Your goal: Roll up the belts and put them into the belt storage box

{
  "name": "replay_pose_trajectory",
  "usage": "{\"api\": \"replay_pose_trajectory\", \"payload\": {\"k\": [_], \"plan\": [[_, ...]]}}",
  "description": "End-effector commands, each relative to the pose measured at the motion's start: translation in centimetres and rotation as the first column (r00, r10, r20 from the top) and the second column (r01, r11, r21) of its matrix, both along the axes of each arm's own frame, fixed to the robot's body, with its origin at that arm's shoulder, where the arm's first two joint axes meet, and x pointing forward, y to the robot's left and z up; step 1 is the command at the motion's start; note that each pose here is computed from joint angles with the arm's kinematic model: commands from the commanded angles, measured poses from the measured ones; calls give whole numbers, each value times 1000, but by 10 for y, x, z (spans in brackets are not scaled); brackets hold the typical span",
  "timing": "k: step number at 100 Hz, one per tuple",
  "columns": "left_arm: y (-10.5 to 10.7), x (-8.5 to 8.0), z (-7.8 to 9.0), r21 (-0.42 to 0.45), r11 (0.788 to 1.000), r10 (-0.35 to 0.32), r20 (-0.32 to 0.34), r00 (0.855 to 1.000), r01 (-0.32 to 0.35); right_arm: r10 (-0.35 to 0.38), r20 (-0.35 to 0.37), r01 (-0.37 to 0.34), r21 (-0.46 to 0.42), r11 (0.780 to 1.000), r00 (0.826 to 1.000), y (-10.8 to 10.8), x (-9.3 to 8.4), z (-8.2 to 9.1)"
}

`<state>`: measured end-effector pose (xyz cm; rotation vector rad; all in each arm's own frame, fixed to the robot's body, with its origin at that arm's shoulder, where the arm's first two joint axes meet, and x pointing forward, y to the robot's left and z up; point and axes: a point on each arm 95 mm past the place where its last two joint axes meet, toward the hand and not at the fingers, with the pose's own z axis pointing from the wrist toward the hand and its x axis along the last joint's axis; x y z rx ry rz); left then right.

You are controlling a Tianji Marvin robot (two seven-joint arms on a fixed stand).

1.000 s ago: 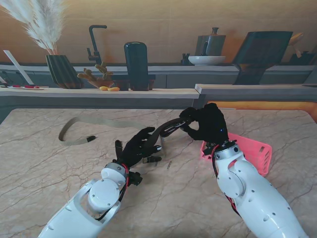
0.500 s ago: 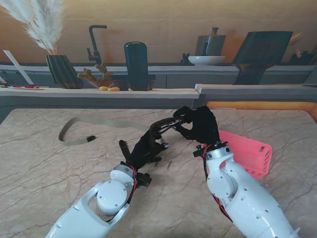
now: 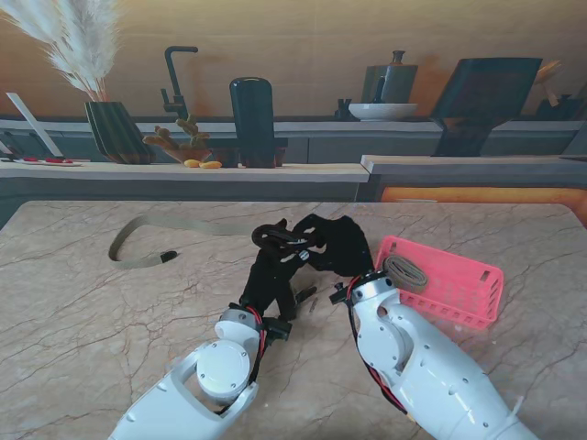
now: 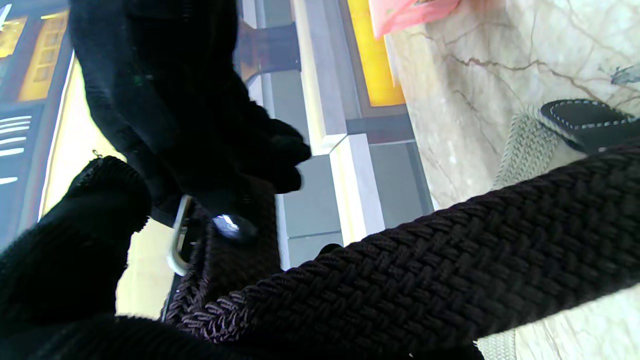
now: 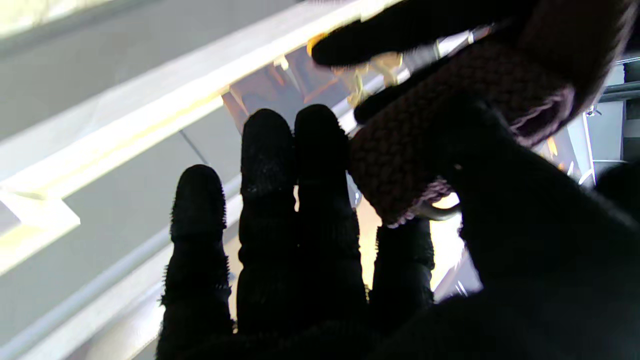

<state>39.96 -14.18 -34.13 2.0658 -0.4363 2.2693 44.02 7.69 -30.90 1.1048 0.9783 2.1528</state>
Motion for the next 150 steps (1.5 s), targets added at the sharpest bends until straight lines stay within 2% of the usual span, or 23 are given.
{"api": "replay_pose_trajectory", "payload": {"k": [1, 20, 32, 54, 64, 73, 87, 104, 117, 132, 150], "plan": [[-10, -2, 8, -27, 1000, -8, 19, 1000, 9, 60, -46, -59, 14, 998, 997, 20, -7, -11], [-8, -2, 10, -20, 1000, 24, 27, 999, -23, 128, -99, -125, 32, 992, 987, 35, -12, -22], [-8, -2, 11, -6, 998, 57, 13, 998, -57, 154, -94, -151, 33, 988, 984, 38, -15, -24], [-7, -3, 13, -36, 995, 91, -35, 995, -93, 155, -77, -152, 40, 988, 985, 34, -21, -20], [-6, -4, 15, -54, 993, 102, -55, 993, -104, 160, -91, -160, 4, 987, 983, 26, -25, -17], [-4, -5, 16, -86, 993, 75, -92, 993, -83, 159, -119, -169, -79, 982, 980, 16, -30, -15], [2, -6, 15, -83, 996, 0, -140, 990, -11, 126, -102, -143, -186, 972, 987, -2, -34, -9], [12, -5, 11, -62, 994, -102, -190, 976, 91, 90, -40, -97, -256, 962, 995, -25, -36, 1], [15, -3, 9, -48, 991, -133, -208, 969, 125, 85, 23, -74, -296, 952, 996, -39, -36, 9], [20, 0, 8, -49, 976, -220, -253, 942, 214, 85, 112, -42, -341, 939, 990, -54, -37, 19], [26, 3, 6, -59, 930, -363, -309, 879, 363, 131, 126, -69, -408, 911, 983, -64, -35, 25]]}}
